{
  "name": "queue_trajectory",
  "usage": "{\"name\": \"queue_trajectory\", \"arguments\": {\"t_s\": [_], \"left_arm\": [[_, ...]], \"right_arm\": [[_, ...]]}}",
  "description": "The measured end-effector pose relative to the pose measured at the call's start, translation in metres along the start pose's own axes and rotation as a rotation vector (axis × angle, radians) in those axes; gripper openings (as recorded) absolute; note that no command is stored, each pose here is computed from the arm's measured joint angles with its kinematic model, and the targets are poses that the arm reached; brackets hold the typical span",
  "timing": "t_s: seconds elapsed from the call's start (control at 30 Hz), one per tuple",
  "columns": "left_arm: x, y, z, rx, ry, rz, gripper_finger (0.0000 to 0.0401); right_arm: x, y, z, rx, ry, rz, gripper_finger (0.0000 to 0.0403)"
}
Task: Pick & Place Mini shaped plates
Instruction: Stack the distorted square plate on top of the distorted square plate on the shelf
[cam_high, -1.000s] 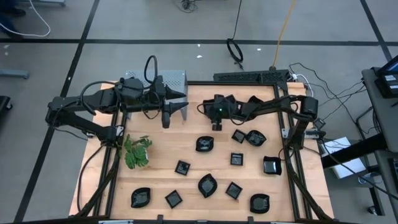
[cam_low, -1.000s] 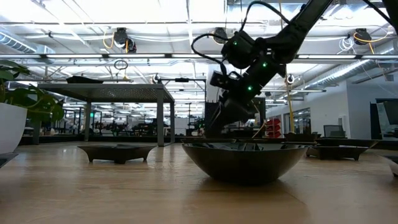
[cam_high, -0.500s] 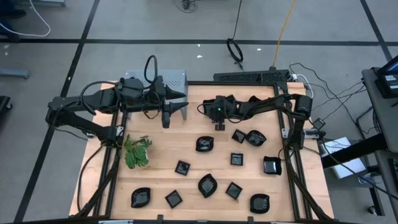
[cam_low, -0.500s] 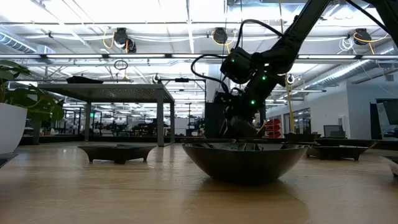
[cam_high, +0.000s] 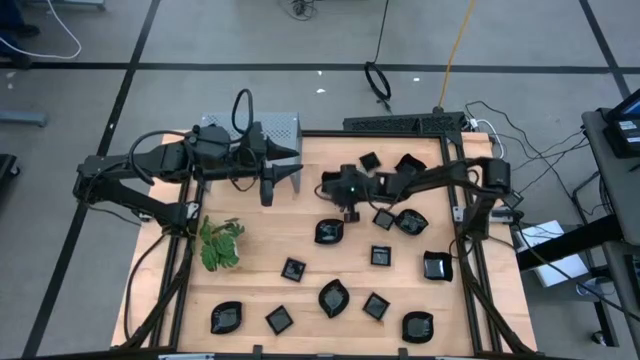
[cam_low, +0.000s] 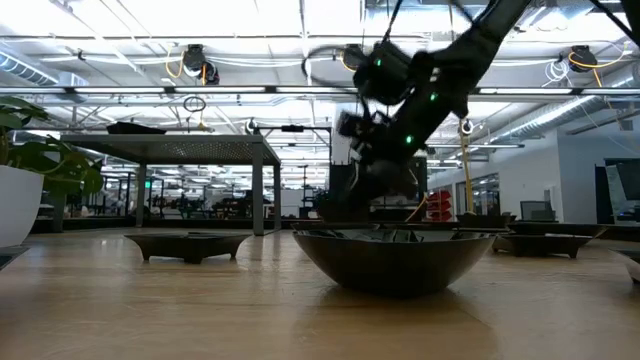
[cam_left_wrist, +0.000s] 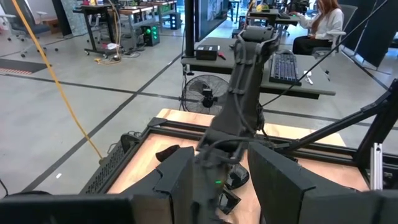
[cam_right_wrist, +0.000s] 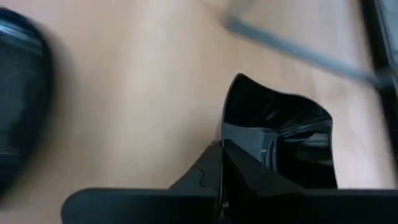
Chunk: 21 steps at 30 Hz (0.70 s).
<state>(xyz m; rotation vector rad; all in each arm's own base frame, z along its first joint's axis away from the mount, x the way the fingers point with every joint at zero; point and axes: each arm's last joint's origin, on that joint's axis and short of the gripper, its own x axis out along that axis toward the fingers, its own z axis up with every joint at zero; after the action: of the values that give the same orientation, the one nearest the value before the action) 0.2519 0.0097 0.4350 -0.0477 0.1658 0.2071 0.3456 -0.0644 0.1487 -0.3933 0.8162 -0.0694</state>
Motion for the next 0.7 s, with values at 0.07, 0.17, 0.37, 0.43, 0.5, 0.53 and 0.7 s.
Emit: {"name": "queue_trajectory", "arguments": {"t_s": [0.07, 0.17, 0.37, 0.43, 0.5, 0.53, 0.7], "left_arm": [[0.0, -0.002, 0.0, -0.003, -0.004, -0.006, 0.0152], [-0.001, -0.004, 0.0, -0.019, -0.006, -0.017, 0.0152], [-0.001, -0.007, 0.001, -0.058, -0.009, -0.03, 0.0152], [-0.002, -0.008, 0.001, -0.076, -0.009, -0.034, 0.0152], [-0.002, -0.009, 0.001, -0.103, -0.011, -0.039, 0.0152], [-0.002, -0.01, 0.001, -0.117, -0.013, -0.041, 0.0152], [-0.003, -0.013, 0.001, -0.175, -0.012, -0.056, 0.0152]], "right_arm": [[-0.003, 0.011, 0.013, -0.019, -0.044, 0.031, 0.0001], [-0.008, 0.02, 0.034, -0.002, -0.106, 0.046, 0.0001], [-0.003, 0.026, 0.065, 0.023, -0.248, 0.076, 0.0], [0.0, 0.026, 0.071, 0.072, -0.287, 0.131, 0.0], [0.006, 0.027, 0.076, 0.112, -0.307, 0.171, 0.0], [0.009, 0.03, 0.078, 0.119, -0.308, 0.179, 0.0], [0.027, 0.054, 0.093, 0.09, -0.324, 0.24, 0.0]]}}
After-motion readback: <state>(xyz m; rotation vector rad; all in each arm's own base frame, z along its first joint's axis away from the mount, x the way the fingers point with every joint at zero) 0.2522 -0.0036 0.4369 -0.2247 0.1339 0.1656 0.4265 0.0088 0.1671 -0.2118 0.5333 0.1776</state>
